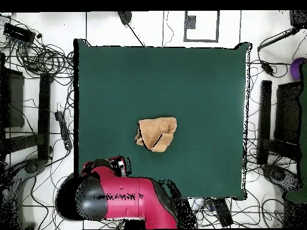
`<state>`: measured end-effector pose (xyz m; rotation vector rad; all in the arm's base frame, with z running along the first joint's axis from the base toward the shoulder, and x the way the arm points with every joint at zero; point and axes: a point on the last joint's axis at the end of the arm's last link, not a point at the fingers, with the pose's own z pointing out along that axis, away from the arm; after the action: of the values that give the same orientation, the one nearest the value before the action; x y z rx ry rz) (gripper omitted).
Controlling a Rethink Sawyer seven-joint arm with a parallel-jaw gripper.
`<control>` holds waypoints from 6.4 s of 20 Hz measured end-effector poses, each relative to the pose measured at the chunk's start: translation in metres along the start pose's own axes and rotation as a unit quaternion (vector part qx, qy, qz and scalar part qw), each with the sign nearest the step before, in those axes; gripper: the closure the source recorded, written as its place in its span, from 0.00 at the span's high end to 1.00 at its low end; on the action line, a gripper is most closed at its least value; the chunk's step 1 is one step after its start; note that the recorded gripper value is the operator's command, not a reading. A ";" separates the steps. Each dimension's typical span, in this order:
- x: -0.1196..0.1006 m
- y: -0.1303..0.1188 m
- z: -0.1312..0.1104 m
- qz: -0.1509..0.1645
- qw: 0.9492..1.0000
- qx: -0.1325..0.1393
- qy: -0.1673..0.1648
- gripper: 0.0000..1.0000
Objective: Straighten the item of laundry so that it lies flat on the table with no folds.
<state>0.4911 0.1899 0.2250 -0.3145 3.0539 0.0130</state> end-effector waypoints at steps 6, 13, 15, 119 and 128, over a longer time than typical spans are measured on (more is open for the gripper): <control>-0.015 0.001 0.049 0.002 0.999 -0.014 0.038 1.00; -0.002 0.004 0.140 0.005 0.996 -0.024 0.091 1.00; 0.006 0.008 0.163 0.005 0.995 -0.025 0.095 1.00; 0.054 -0.155 0.191 0.289 0.952 0.089 0.042 1.00; 0.049 -0.127 0.187 0.267 0.959 0.091 0.020 1.00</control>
<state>0.4824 0.0585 0.0344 0.5285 3.0414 -0.2435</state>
